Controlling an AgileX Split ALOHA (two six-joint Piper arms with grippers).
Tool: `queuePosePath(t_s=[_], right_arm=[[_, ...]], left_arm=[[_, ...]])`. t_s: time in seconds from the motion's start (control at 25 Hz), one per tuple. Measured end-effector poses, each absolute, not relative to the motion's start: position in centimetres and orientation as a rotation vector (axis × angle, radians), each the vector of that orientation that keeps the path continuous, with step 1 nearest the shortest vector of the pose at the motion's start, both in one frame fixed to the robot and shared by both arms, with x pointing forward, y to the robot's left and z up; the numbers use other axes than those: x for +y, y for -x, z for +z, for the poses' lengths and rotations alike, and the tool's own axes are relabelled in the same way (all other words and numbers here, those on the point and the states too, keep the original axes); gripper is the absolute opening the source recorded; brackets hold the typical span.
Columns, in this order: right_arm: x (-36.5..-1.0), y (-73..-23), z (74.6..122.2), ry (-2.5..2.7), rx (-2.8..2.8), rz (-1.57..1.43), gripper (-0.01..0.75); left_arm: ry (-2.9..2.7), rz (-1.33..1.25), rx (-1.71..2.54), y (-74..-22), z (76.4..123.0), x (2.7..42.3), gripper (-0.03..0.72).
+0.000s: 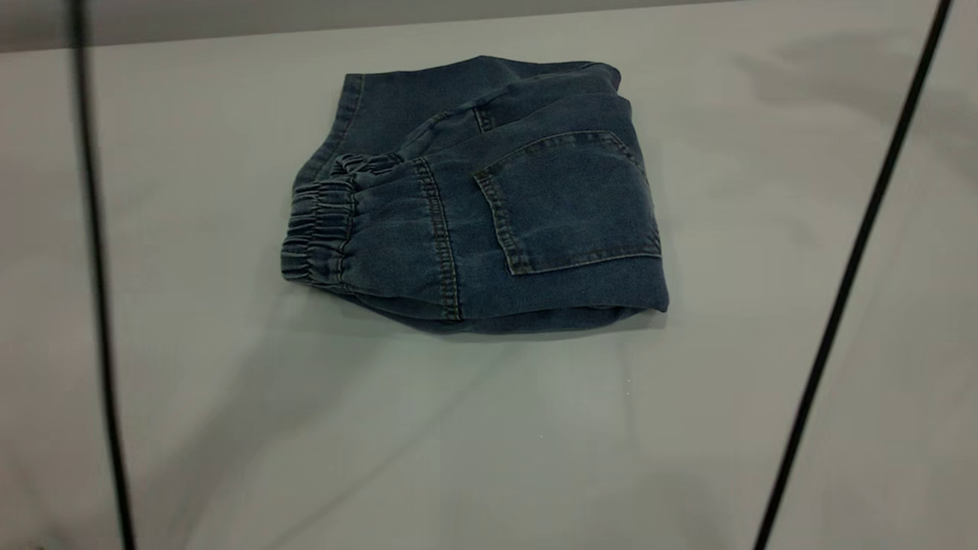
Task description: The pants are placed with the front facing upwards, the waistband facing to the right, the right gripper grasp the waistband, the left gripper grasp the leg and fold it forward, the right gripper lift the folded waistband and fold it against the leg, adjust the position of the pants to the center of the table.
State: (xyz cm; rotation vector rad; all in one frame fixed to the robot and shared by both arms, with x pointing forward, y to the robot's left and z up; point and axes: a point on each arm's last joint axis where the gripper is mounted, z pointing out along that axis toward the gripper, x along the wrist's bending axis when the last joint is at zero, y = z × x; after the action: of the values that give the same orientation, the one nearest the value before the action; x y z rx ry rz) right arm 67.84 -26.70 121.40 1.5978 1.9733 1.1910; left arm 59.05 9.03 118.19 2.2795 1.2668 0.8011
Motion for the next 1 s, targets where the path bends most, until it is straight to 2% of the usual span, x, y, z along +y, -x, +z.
queuePosePath(t_s=[0.2, 0.48, 0.76, 1.0], right_arm=[[-26.3, -60.4, 129.6, -1.415, 1.860, 1.337, 0.591], [-26.2, -50.1, 135.1, -1.290, 1.774, 1.402, 0.591], [-25.7, -39.5, 136.2, -1.198, 1.755, 1.466, 0.591], [-25.7, -31.8, 133.7, -1.169, 1.748, 1.460, 0.591]], left_arm=[[-2.081, 0.872, 1.207, -53.8, 125.6, 12.7, 0.517], [-1.915, 0.876, 1.148, -45.8, 130.8, 17.9, 0.517], [-1.850, 0.833, 1.108, -37.6, 130.6, 23.2, 0.517], [-1.806, 0.852, 1.092, -31.1, 127.7, 27.8, 0.517]])
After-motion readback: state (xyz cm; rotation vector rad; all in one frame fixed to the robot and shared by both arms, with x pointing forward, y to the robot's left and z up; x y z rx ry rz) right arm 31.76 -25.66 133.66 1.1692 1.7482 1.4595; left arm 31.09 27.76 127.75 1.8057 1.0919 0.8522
